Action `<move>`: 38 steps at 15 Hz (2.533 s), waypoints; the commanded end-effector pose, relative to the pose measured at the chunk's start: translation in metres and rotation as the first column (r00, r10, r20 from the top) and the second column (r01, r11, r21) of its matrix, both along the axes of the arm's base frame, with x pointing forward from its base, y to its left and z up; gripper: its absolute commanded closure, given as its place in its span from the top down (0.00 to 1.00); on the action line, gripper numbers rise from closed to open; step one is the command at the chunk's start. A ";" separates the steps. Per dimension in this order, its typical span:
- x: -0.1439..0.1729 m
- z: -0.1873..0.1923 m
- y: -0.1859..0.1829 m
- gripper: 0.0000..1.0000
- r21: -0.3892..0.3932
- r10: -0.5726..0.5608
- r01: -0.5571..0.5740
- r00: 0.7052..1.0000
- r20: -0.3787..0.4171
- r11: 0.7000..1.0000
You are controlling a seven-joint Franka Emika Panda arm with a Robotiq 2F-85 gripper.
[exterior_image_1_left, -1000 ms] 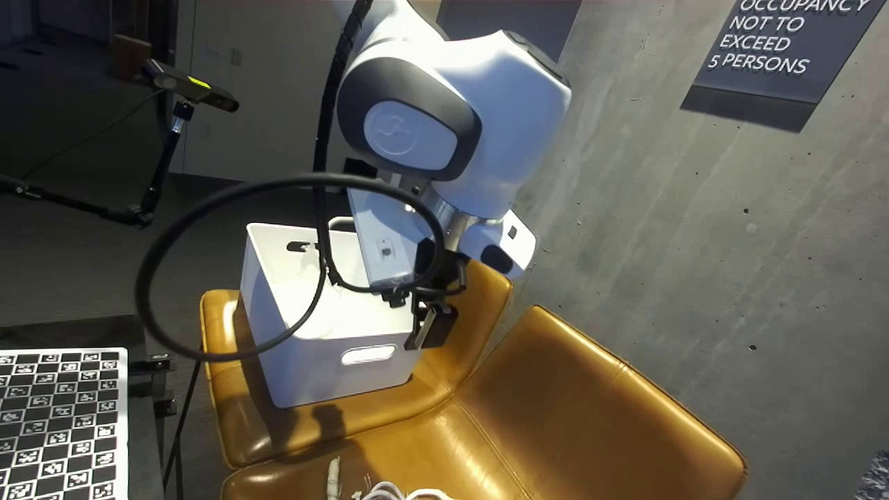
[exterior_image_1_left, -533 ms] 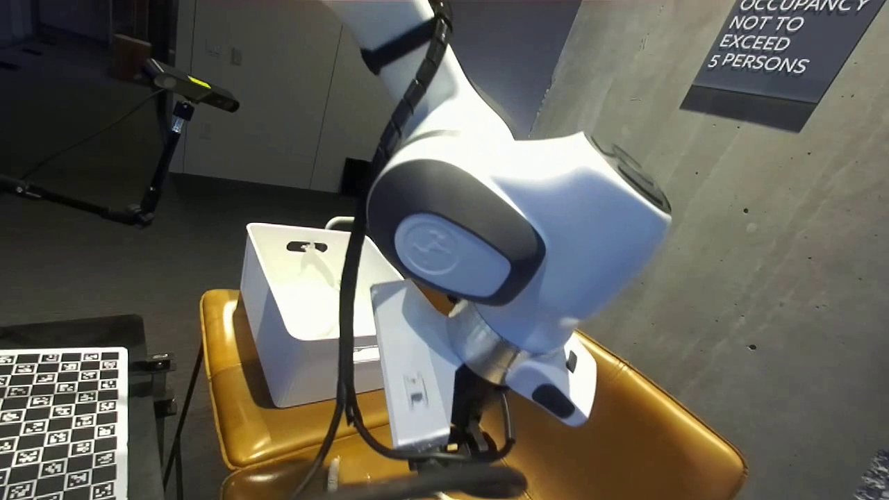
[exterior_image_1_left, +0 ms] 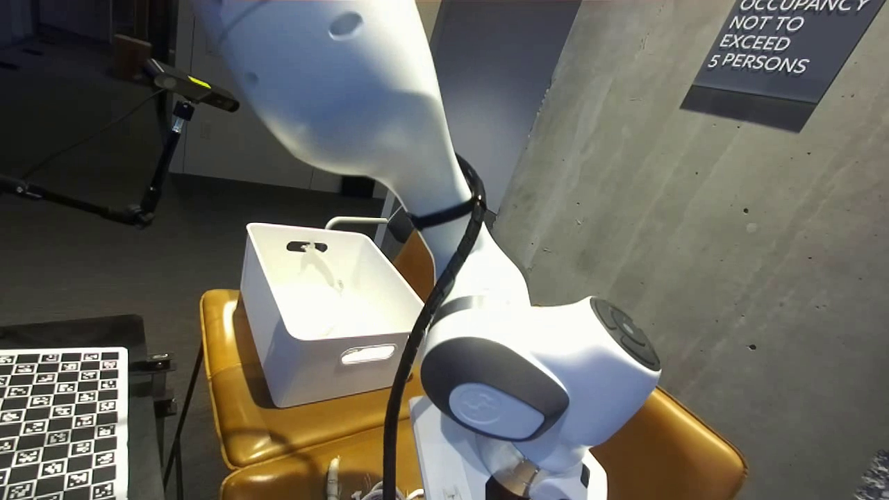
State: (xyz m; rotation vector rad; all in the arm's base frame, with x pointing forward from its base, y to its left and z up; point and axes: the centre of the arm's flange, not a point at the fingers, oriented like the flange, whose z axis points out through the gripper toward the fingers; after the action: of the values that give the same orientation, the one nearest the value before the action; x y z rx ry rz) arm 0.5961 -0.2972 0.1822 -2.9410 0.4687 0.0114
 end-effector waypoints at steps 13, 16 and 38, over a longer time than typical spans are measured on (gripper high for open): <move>0.062 -0.083 -0.010 0.51 -0.181 -0.143 0.124 0.985 -0.093 0.976; 0.063 -0.078 0.001 0.38 -0.185 -0.133 0.115 0.987 -0.090 0.976; 0.027 -0.038 0.003 1.00 -0.205 -0.096 0.073 0.990 -0.105 0.976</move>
State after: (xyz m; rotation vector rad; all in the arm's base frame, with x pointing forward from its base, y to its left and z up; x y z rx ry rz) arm 0.6407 -0.2893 0.1370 -3.1047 0.6583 0.1112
